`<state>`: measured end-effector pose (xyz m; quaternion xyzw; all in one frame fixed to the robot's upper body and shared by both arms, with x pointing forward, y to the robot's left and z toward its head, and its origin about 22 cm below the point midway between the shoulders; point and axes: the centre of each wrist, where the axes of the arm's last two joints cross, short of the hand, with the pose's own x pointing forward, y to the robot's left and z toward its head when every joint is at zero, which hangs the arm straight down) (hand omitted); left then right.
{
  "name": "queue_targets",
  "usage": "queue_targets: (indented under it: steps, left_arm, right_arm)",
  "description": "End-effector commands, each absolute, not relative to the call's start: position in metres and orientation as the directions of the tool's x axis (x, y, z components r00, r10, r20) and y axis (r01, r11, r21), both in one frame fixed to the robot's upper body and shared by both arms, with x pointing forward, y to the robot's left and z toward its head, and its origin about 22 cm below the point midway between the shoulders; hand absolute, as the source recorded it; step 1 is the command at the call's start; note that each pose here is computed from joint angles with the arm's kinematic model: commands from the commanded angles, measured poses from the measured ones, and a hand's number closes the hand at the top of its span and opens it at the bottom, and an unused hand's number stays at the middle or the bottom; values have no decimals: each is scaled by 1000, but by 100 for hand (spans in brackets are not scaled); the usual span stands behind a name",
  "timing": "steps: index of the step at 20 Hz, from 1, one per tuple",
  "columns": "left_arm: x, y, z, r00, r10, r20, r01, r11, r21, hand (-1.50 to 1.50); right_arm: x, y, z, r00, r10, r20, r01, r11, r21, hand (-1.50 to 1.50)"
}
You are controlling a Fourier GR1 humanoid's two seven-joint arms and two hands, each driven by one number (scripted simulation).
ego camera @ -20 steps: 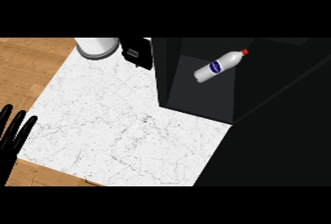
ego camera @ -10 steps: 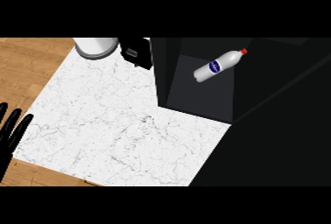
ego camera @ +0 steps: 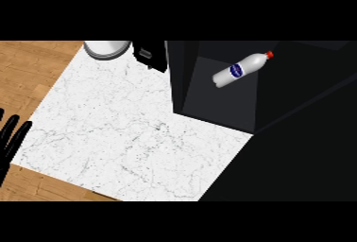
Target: Pick up the bottled water, place it into the cabinet and close the cabinet
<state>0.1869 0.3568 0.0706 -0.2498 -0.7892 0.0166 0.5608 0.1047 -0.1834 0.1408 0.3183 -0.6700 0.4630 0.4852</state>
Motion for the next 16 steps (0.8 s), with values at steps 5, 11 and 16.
queue_targets:
  steps: [5, 11, 16]
  left_arm:
    - [191, 361, 75, -250, 412, 876, 392, 870, -297, -150]
    - [191, 359, 75, -243, 417, 876, 398, 866, -302, -150]
    - [191, 361, 71, -234, 424, 875, 400, 862, -311, -150]
  right_arm:
    - [109, -159, 130, -163, -135, 977, -929, 355, -106, 150]
    - [138, -156, 135, -216, -78, 973, -878, 453, -158, 150]
    - [170, -155, 143, -285, 81, 955, -847, 445, -290, 150]
